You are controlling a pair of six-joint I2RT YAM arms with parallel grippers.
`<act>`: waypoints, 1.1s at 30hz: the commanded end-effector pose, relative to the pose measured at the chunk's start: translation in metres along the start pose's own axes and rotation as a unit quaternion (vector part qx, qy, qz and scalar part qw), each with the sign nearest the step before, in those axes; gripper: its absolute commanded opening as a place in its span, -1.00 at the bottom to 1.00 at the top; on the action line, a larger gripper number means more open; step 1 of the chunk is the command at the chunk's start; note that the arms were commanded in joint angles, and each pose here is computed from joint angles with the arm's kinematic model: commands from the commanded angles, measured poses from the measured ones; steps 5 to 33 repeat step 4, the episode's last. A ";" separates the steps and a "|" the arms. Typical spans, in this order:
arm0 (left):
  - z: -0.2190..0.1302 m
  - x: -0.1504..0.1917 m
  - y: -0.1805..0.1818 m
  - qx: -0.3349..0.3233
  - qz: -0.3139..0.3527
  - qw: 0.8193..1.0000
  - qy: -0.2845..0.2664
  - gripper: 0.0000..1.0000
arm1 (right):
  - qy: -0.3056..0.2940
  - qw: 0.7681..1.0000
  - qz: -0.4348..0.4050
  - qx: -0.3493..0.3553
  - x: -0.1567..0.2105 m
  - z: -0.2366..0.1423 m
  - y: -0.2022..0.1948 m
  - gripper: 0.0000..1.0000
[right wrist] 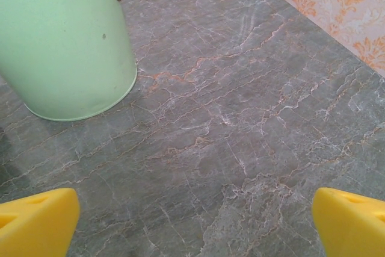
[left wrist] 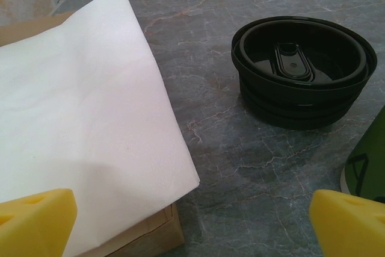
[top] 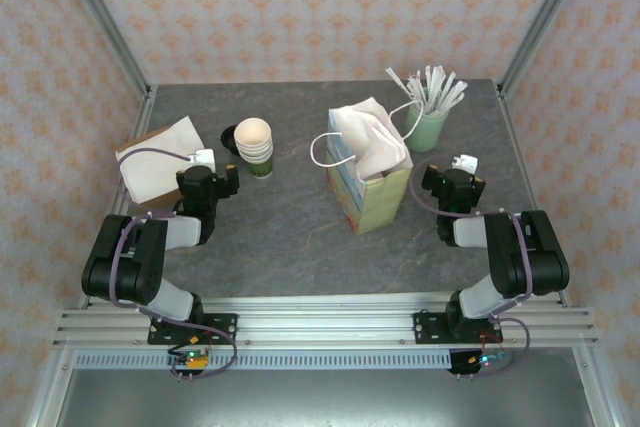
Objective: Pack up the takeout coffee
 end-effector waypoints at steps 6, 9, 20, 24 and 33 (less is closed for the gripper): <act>-0.001 -0.009 -0.003 0.007 0.002 1.000 -0.021 1.00 | -0.022 1.000 0.018 -0.006 -0.015 0.001 0.003 0.99; -0.001 -0.009 -0.003 0.007 0.002 1.000 -0.021 1.00 | -0.022 1.000 0.018 -0.006 -0.015 0.001 0.003 0.99; -0.001 -0.009 -0.003 0.007 0.002 1.000 -0.021 1.00 | -0.022 1.000 0.018 -0.006 -0.015 0.001 0.003 0.99; -0.001 -0.009 -0.003 0.007 0.002 1.000 -0.021 1.00 | -0.022 1.000 0.018 -0.006 -0.015 0.001 0.003 0.99; -0.001 -0.009 -0.003 0.007 0.002 1.000 -0.021 1.00 | -0.022 1.000 0.018 -0.006 -0.015 0.001 0.003 0.99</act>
Point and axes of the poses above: each hand's point on the last joint's axis, 136 mm out from that joint toward the fingers, its own z axis out along the fingers, its own y axis along the line the jaws close on, x = y × z, the point moved 4 cm from there along -z, back along the fingers, and after that the axes turned 2 degrees about -z, right-handed, at the moved point
